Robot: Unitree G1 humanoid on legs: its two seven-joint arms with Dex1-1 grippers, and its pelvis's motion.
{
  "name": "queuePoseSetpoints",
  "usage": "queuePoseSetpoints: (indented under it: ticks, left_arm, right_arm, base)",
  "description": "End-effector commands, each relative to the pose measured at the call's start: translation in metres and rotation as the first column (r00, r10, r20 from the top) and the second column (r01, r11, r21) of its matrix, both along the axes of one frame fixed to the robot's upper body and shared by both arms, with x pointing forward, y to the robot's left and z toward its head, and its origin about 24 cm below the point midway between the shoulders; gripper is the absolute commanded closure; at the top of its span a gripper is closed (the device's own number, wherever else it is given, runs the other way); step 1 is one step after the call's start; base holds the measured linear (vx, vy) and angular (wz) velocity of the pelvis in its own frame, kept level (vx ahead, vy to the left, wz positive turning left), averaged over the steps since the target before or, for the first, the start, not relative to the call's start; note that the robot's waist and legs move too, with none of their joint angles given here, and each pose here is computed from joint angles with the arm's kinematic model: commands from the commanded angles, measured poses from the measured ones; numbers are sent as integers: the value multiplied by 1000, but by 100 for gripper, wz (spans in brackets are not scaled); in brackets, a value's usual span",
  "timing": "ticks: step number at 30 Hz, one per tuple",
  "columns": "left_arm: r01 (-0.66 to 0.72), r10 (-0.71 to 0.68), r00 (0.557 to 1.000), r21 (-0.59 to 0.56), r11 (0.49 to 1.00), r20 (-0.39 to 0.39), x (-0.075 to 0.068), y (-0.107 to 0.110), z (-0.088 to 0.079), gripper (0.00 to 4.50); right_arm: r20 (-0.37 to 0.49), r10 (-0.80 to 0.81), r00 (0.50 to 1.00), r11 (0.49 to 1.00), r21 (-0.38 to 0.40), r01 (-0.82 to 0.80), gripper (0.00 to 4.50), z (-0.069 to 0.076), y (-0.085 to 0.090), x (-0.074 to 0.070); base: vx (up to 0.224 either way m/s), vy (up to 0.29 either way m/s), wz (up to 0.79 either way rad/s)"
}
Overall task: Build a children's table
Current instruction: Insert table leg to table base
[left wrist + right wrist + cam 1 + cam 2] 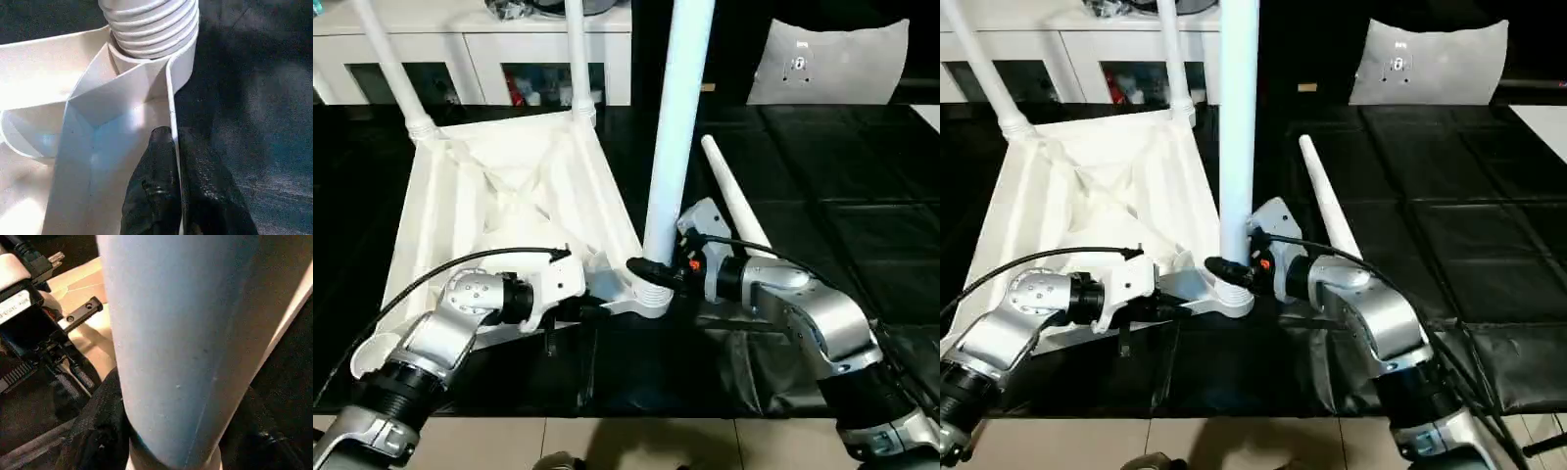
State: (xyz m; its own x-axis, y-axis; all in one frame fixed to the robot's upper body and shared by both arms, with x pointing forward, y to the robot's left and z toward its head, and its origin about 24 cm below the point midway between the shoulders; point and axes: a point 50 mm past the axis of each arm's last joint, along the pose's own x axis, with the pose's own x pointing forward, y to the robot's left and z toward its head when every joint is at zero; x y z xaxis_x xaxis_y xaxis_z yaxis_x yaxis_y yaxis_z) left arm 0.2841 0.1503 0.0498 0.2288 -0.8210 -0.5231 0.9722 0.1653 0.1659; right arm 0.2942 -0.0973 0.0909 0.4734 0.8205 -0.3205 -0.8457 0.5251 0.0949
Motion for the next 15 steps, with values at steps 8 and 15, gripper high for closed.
queuePoseSetpoints:
  ticks: [8,15]
  left_arm:
    - [153,-152,988,16,988,-21,-11,-13,-3,450]
    - [78,-78,997,-6,997,9,-4,-9,-2,450]
  right_arm:
    - [-116,-18,993,994,-109,6,260,-24,-9,3]
    - [-160,-55,986,998,-41,49,260,-34,-18,-1]
  base:
    - [0,0,0]
    - [0,0,0]
